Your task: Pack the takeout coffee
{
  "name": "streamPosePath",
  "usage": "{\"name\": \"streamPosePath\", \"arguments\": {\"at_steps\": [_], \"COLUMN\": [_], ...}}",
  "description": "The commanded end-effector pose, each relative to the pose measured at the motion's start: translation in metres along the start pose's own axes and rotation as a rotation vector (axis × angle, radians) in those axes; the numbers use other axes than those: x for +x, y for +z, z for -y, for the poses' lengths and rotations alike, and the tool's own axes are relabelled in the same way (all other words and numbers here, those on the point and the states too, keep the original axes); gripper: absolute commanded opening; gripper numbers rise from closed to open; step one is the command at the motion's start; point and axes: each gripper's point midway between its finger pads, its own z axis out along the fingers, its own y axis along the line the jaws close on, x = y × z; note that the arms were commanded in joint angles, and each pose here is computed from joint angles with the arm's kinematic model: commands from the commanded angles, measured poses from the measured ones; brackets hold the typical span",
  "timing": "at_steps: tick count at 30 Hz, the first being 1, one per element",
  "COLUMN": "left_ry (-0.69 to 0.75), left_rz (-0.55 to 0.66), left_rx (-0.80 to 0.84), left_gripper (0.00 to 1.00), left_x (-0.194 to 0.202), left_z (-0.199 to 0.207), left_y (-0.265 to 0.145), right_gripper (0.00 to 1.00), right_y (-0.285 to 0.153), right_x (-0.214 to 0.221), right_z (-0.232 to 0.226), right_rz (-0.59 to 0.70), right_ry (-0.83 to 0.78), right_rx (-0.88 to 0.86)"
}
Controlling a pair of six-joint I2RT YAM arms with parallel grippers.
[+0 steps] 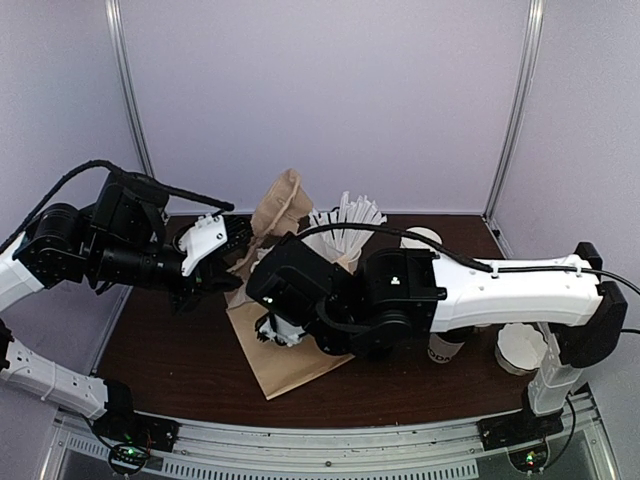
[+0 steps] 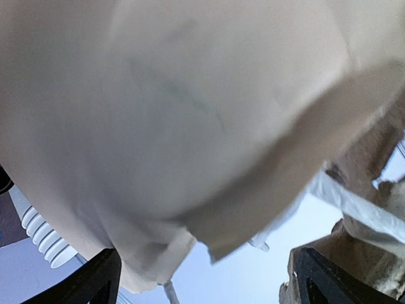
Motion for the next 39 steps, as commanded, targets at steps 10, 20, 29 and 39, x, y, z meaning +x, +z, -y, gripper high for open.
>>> {"name": "streamPosePath", "arguments": {"at_steps": [10, 20, 29, 39], "left_ry": [-0.01, -0.026, -0.009, 0.002], "left_rz": [0.061, 0.008, -0.015, -0.012], "left_rx": [-0.089, -0.34, -0.355, -0.347], "left_gripper": [0.0, 0.0, 0.0, 0.0], "left_x": [-0.018, -0.004, -0.012, -0.028], "left_z": [-0.021, -0.069, -0.072, -0.074], "left_y": [-0.037, -0.104, -0.089, -0.079], "right_gripper": [1.0, 1.0, 0.99, 0.78], "right_y": [-0.024, -0.046, -0.116, -0.073], "right_x": [0.06, 0.079, 0.091, 0.101], "right_z": [0.048, 0.041, 0.011, 0.032], "right_rz": [-0.081, 0.021, 0.485, 0.731], "right_ry": [0.227, 0.266, 0.411, 0.834], "right_rx": [0.161, 0.103, -0.141, -0.315]}}
